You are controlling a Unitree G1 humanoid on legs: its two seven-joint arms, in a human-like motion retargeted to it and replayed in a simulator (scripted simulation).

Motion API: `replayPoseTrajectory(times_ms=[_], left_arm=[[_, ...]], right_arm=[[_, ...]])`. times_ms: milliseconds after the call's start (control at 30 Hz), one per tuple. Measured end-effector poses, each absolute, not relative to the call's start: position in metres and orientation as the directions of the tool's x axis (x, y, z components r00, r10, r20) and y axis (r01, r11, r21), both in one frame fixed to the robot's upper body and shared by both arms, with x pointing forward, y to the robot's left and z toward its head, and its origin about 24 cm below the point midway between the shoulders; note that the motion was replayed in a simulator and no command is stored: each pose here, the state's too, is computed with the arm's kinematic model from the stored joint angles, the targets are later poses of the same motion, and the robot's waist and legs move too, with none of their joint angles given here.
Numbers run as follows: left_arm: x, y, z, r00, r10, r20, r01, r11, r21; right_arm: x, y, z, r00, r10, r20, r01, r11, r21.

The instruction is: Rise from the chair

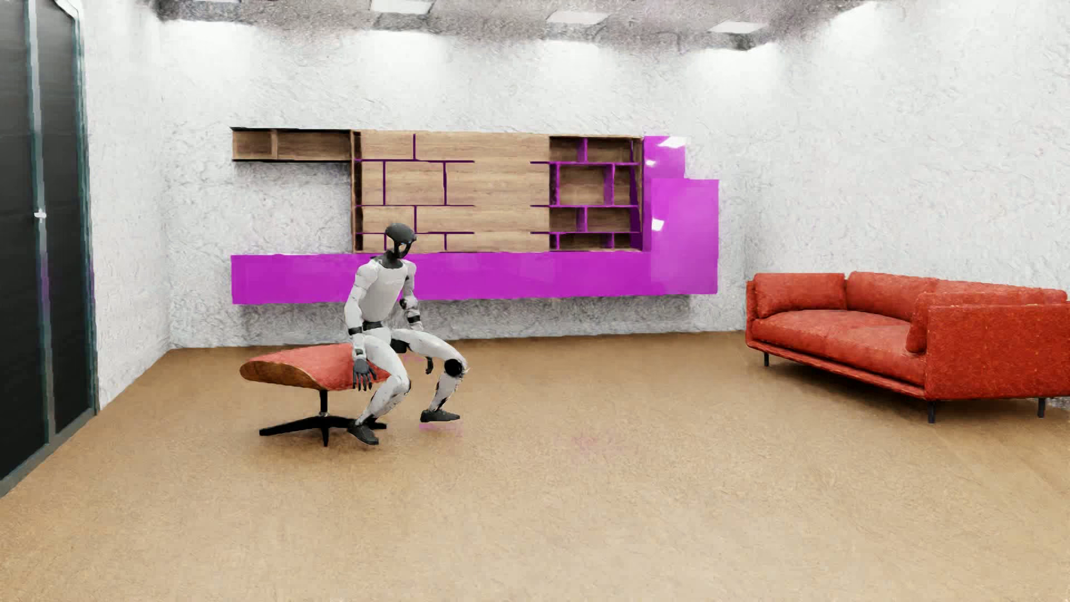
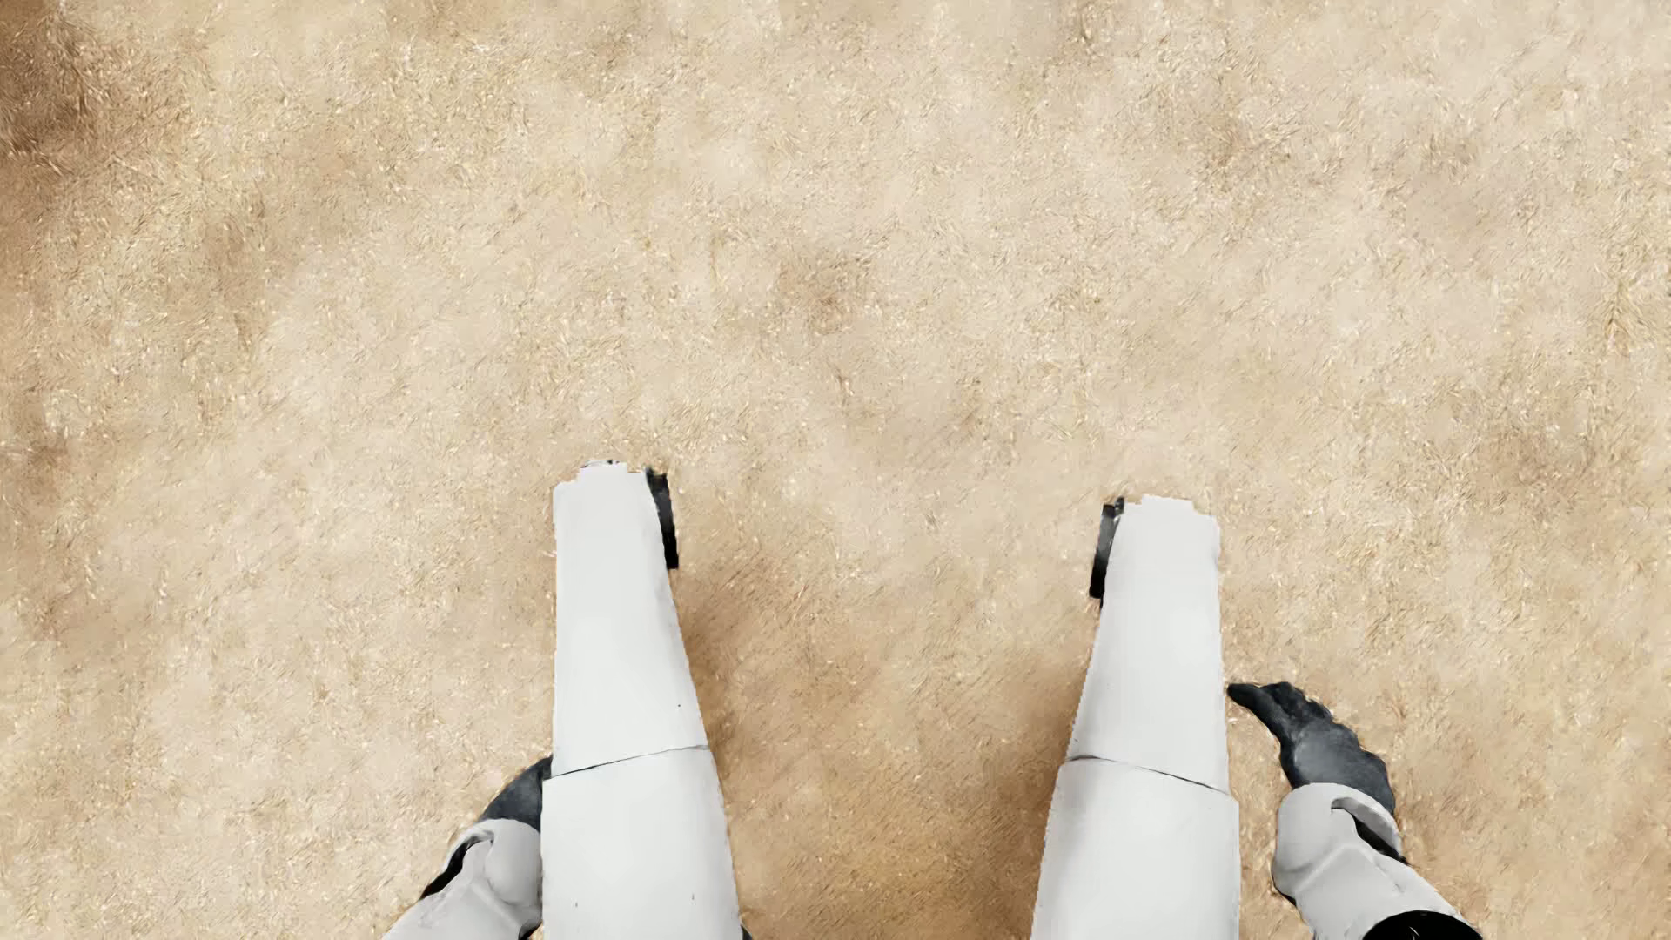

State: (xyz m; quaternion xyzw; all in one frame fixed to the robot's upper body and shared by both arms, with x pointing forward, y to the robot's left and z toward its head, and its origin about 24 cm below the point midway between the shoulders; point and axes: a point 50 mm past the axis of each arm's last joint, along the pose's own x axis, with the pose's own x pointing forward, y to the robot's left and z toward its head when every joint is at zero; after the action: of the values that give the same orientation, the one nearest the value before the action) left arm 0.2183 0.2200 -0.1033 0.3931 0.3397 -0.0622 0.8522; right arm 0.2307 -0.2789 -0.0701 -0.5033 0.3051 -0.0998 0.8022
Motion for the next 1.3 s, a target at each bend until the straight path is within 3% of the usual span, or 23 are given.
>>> replayPoseTrajectory(times_ms=[67,133,267,633,867,900,1100,1300], left_arm=[[0.212,0.215,-0.112,0.738,0.193,-0.647,0.294,0.771,0.565],[0.206,0.22,-0.115,0.718,0.266,-0.644,0.241,0.772,0.588],[0.207,0.222,-0.111,0.74,0.218,-0.636,0.326,0.71,0.624],[0.22,0.217,-0.105,0.763,0.178,-0.622,0.345,0.701,0.624],[0.233,0.223,-0.093,0.79,0.169,-0.589,0.343,0.674,0.654],[0.235,0.221,-0.094,0.783,0.144,-0.605,0.371,0.673,0.641],[0.252,0.219,-0.079,0.836,0.12,-0.535,0.335,0.66,0.672],[0.201,0.228,-0.108,0.759,0.114,-0.641,0.411,0.681,0.606]], right_arm=[[0.227,-0.272,-0.081,0.765,-0.46,-0.45,-0.194,0.502,-0.843],[0.223,-0.266,-0.087,0.754,-0.455,-0.473,-0.2,0.527,-0.826],[0.212,-0.262,-0.096,0.727,-0.478,-0.493,-0.233,0.503,-0.832],[0.208,-0.274,-0.093,0.725,-0.472,-0.502,-0.204,0.548,-0.811],[0.207,-0.277,-0.091,0.71,-0.513,-0.483,-0.191,0.519,-0.833],[0.207,-0.275,-0.092,0.718,-0.48,-0.504,-0.19,0.561,-0.806],[0.174,-0.277,-0.112,0.617,-0.556,-0.557,-0.213,0.563,-0.798],[0.15,-0.265,-0.13,0.562,-0.492,-0.664,-0.358,0.579,-0.732]])
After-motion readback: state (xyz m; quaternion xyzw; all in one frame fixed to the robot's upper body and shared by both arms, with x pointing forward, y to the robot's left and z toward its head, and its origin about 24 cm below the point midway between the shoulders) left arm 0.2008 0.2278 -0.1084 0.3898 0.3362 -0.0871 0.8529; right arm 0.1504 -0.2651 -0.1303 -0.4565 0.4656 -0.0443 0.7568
